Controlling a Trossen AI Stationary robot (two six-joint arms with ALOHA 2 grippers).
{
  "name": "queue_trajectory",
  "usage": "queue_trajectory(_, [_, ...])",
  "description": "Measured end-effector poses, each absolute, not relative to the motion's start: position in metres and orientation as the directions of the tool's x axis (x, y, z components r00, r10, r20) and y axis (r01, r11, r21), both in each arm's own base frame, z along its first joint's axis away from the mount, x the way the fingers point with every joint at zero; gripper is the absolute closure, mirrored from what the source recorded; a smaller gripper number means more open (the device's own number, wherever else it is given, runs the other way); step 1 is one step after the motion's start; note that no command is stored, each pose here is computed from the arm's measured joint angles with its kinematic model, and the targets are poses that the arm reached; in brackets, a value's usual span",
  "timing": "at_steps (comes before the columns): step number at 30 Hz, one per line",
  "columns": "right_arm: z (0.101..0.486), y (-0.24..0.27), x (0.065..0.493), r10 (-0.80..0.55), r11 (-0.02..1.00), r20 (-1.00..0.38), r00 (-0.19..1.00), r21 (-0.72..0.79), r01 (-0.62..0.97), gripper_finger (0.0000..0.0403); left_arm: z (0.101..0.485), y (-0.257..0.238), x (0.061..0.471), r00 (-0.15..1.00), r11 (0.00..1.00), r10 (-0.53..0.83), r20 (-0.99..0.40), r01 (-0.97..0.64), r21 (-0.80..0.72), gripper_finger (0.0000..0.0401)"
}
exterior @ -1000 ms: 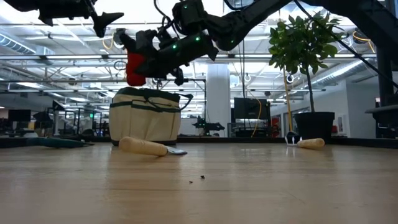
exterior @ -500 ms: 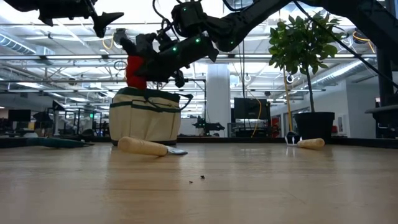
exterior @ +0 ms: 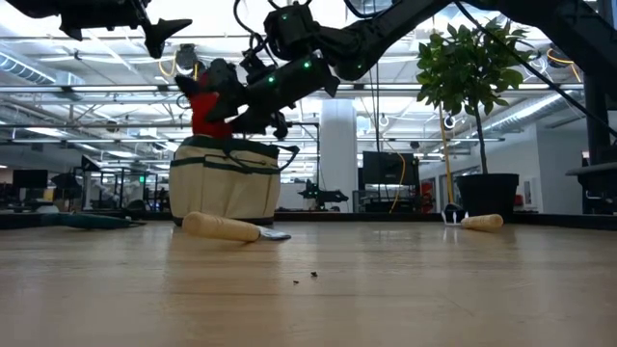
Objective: Pick & Place Garden tools in Gardening bag
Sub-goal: Put the gardening gloves into the gardening bag
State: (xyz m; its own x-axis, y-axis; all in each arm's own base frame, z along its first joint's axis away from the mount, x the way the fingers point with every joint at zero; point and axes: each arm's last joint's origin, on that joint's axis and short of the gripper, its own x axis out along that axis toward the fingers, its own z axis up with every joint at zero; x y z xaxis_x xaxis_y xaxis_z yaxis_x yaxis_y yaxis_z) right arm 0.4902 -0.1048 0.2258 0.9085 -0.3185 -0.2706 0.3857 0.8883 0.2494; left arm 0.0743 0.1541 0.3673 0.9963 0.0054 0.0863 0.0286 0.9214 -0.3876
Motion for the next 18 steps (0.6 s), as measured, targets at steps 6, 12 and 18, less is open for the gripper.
queue_trajectory(6, [0.2253,-0.1049,0.4901,-0.323,0.887,-0.275,0.906,0.247,0.391,0.0195,0.3673,0.1541,0.0743,0.996,0.922,0.005,0.086,0.029,-0.387,0.0096])
queue_trajectory(12, [0.2239,-0.1053,0.4895,-0.326,0.885,-0.289,0.900,0.243,0.398,0.0196,0.3673,0.1541,0.0743,0.996,0.922,0.005,0.086,0.028,-0.385,0.0095])
queue_trajectory(18, [0.2239,-0.1068,0.4889,-0.386,0.869,-0.287,0.877,0.205,0.450,0.0197,0.3673,0.1541,0.0743,0.996,0.922,0.005,0.086,0.028,-0.385,0.0095])
